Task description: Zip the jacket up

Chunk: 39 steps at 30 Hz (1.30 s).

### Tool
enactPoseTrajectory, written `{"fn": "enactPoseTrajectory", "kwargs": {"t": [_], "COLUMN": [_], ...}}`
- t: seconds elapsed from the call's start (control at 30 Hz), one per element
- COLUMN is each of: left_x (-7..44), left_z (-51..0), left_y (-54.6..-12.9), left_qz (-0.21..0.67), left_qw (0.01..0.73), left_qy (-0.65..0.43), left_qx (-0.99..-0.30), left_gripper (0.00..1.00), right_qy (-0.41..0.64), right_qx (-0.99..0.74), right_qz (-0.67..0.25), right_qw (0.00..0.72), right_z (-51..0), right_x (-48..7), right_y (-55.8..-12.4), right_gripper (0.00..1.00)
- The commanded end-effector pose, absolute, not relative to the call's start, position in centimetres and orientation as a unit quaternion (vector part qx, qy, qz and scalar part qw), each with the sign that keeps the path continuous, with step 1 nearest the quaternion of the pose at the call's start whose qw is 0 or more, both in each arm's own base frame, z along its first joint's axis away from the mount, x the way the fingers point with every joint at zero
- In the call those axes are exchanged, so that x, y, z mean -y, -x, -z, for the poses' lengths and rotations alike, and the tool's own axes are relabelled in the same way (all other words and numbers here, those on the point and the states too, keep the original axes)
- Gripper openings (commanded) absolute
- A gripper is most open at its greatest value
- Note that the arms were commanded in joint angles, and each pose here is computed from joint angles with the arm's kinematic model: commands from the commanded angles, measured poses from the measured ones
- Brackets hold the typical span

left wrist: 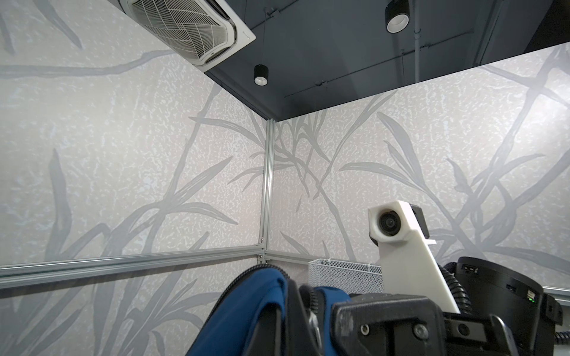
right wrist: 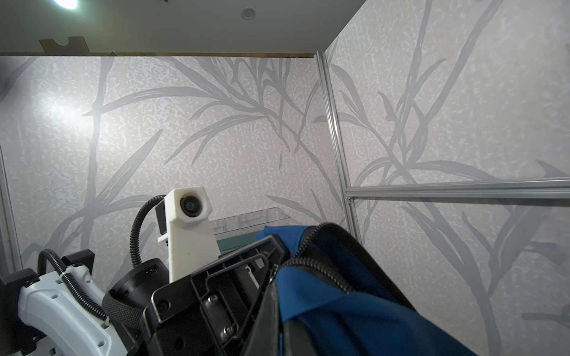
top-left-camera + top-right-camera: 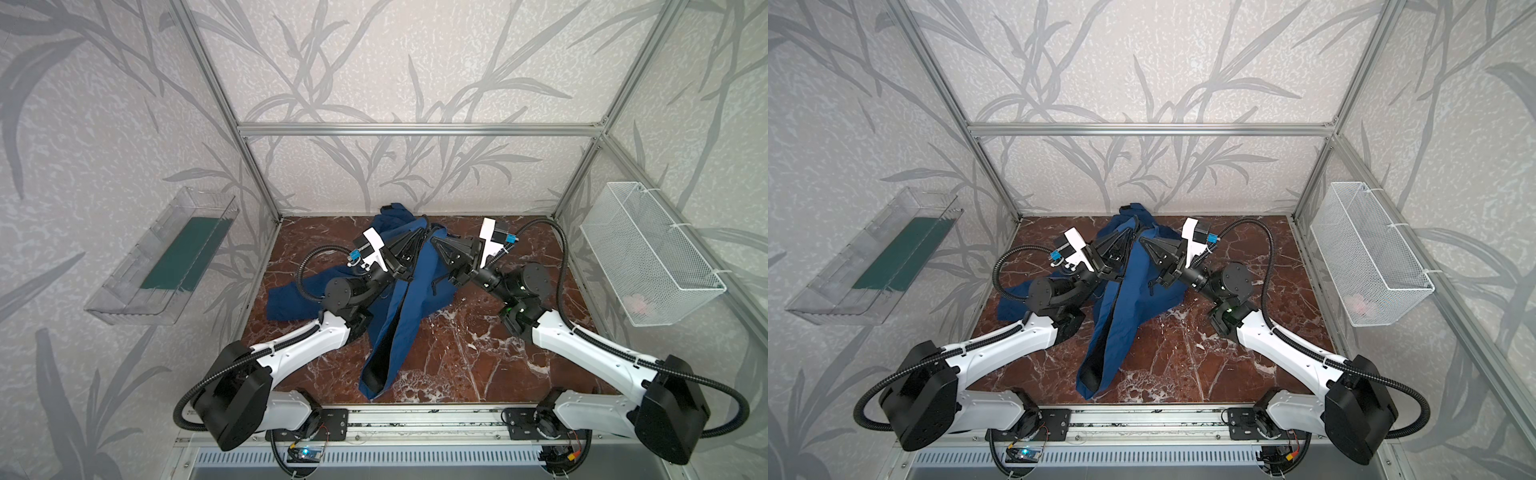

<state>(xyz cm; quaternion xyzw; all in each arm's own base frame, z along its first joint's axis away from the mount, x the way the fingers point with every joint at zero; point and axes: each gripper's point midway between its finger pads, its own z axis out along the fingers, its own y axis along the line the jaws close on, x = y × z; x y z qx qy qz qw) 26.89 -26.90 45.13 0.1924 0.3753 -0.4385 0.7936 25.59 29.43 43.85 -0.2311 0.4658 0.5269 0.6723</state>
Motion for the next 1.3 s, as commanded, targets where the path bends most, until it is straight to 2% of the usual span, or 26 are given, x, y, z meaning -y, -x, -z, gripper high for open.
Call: {"fn": "enactPoseTrajectory", "kwargs": {"t": [0.0,0.63,0.83,0.93,1.1,1.27], "left_x": [26.0,26.4,27.1,27.7,29.1,31.7], "left_z": [-47.3,-44.1,-41.3,-38.8,-32.6,-28.4], "left_y": [-24.8,-26.0,-28.2,-30.3,-35.2,-37.1], "left_qz": [0.432,0.415,0.414,0.413,0.421,0.466], "left_qw": [0.816,0.809,0.793,0.776,0.73,0.67], "left_qy": [-0.204,-0.205,-0.186,-0.173,-0.142,-0.147], "left_qx": [-0.325,-0.363,-0.407,-0.444,-0.52,-0.558], "left_gripper": [0.0,0.0,0.0,0.0,0.0,0.0], "right_qy": [0.221,0.137,0.113,0.103,0.075,0.037], "right_qx": [-0.409,-0.356,-0.366,-0.404,-0.506,-0.554], "right_qz": [-0.516,-0.523,-0.515,-0.497,-0.456,-0.449], "right_qw": [0.719,0.762,0.767,0.761,0.728,0.701], "right_z": [-47.5,-51.0,-50.4,-47.6,-39.2,-33.5], "right_x": [-27.6,-24.3,-23.3,-23.1,-22.5,-21.6], "right_y": [-24.1,-26.4,-28.2,-29.9,-33.9,-36.0], "right_gripper": [0.0,0.0,0.0,0.0,0.0,0.0]}}
